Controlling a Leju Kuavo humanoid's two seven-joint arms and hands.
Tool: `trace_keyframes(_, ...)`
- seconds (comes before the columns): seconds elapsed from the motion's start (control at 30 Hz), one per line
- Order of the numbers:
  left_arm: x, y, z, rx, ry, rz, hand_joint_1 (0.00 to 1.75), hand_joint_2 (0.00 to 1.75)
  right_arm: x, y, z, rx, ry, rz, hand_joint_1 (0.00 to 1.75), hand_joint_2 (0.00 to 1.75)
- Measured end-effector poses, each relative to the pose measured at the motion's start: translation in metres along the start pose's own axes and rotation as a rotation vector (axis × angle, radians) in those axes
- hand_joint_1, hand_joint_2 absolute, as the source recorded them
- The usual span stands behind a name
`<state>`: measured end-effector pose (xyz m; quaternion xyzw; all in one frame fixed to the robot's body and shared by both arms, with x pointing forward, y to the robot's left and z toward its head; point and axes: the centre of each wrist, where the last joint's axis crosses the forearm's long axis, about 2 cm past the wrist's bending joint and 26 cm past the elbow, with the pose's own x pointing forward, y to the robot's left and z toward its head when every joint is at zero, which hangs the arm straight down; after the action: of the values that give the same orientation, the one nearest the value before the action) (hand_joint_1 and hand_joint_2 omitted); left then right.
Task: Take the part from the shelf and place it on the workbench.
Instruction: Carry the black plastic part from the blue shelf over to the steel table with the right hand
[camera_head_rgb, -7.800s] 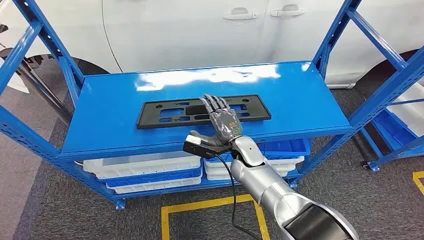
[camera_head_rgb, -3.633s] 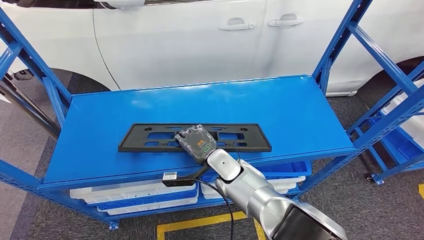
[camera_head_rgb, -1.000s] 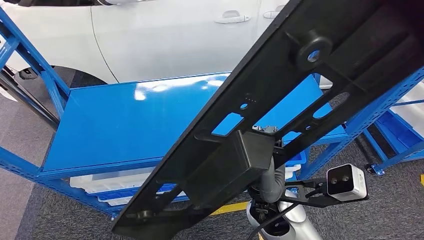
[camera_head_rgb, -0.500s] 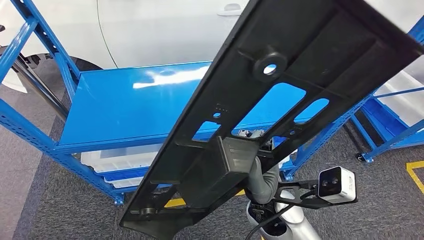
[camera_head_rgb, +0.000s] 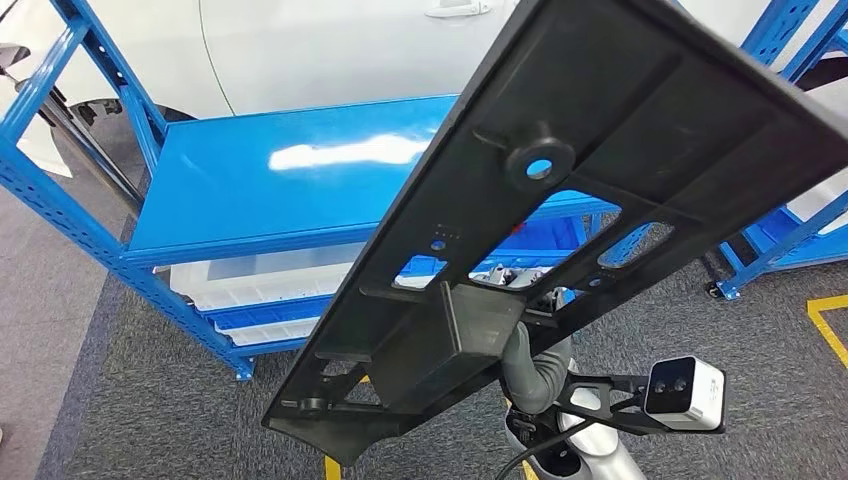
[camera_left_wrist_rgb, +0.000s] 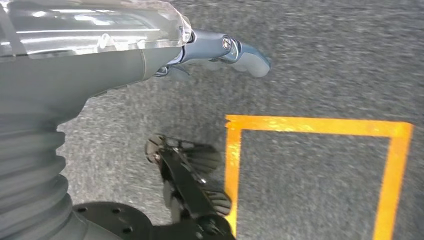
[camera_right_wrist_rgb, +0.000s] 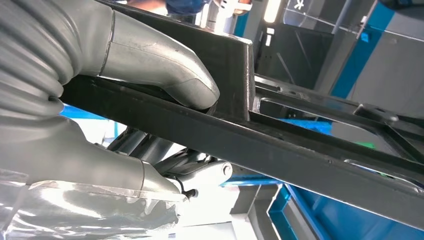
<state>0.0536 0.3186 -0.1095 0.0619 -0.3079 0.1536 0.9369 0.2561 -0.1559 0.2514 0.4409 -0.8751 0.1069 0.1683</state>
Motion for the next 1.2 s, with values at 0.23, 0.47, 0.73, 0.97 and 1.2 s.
trace_keyframes(0.23,0.002,-0.001,-0.001,0.004,0.018,0.013,0.0,1.75,0.008,-0.01,-0.007,0.014,-0.006,0.024,1.75,1.75)
trace_keyframes(0.47,0.001,-0.002,-0.001,0.008,0.036,0.018,0.0,1.75,0.012,-0.02,-0.006,0.0,-0.002,0.046,1.75,1.75)
trace_keyframes(0.73,0.0,-0.003,0.0,0.009,0.04,0.021,0.0,1.75,0.013,-0.022,-0.008,0.007,-0.006,0.052,1.75,1.75)
trace_keyframes(0.97,-0.001,-0.004,0.001,0.02,0.051,0.025,0.0,1.75,0.013,-0.021,-0.006,0.002,0.0,0.052,1.75,1.75)
trace_keyframes(1.2,-0.001,-0.004,0.001,0.049,0.105,0.059,0.0,1.75,0.018,-0.021,-0.008,0.033,0.026,0.044,1.75,1.75)
